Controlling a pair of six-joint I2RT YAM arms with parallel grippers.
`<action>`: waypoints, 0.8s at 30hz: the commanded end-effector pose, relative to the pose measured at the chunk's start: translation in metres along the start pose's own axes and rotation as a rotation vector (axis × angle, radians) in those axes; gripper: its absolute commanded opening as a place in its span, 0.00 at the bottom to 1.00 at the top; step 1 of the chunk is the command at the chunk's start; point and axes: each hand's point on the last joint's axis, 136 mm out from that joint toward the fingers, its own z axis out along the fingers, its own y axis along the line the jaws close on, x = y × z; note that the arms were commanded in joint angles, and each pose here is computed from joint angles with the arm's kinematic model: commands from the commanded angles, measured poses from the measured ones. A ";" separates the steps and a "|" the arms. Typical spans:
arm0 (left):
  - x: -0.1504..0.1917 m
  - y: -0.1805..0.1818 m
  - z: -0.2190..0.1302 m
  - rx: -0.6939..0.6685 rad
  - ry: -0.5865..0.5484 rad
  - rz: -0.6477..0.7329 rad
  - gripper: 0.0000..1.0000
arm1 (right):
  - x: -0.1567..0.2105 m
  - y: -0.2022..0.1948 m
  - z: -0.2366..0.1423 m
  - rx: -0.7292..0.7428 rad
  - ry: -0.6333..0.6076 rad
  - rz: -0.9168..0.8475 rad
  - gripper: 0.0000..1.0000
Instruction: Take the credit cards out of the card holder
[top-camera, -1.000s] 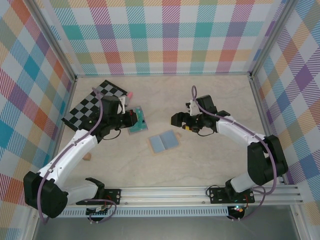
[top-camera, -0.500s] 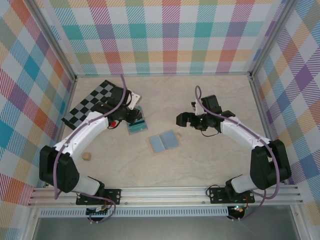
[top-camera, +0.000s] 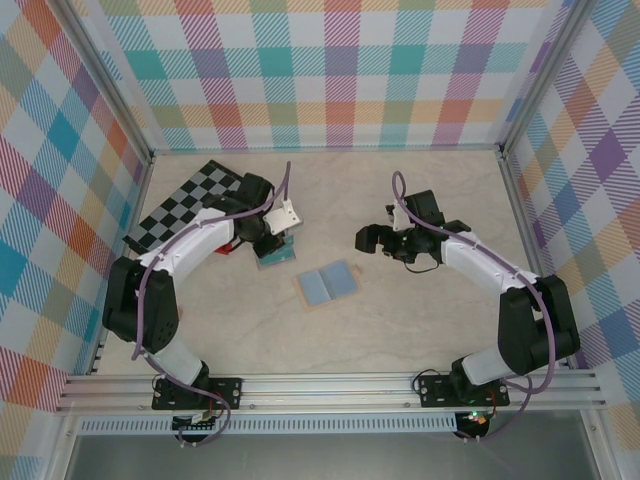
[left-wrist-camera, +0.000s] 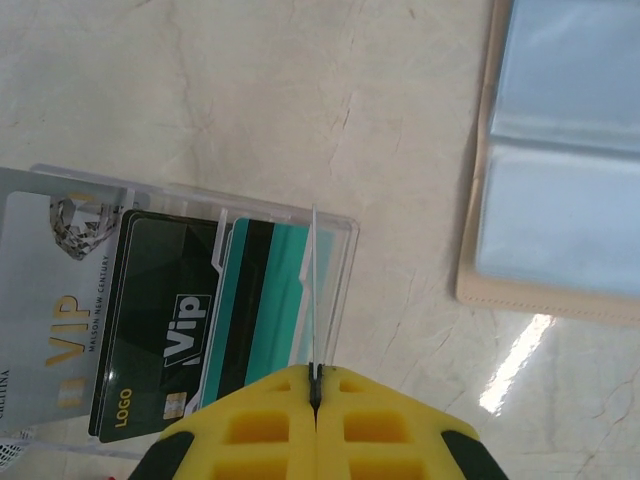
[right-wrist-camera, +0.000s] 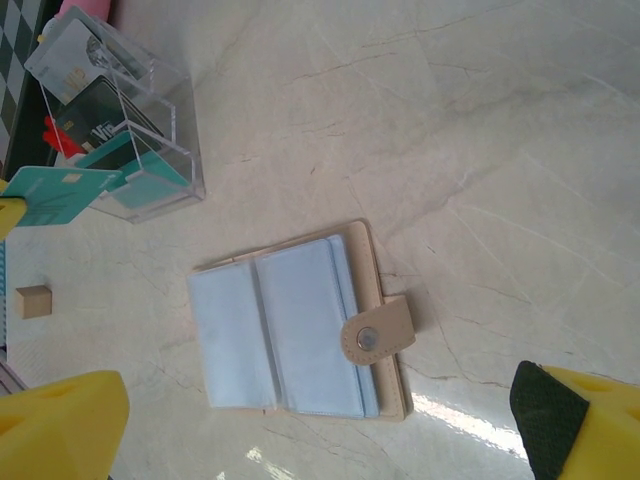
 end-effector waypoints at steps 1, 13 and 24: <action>0.005 0.009 -0.004 0.003 0.014 0.056 0.00 | 0.003 0.000 -0.001 -0.016 0.011 0.016 1.00; 0.015 0.021 0.010 0.004 0.069 0.143 0.00 | 0.003 0.006 -0.002 -0.048 0.010 0.013 1.00; 0.012 0.032 0.019 -0.020 0.076 0.102 0.20 | 0.004 0.006 -0.003 -0.045 0.009 0.010 1.00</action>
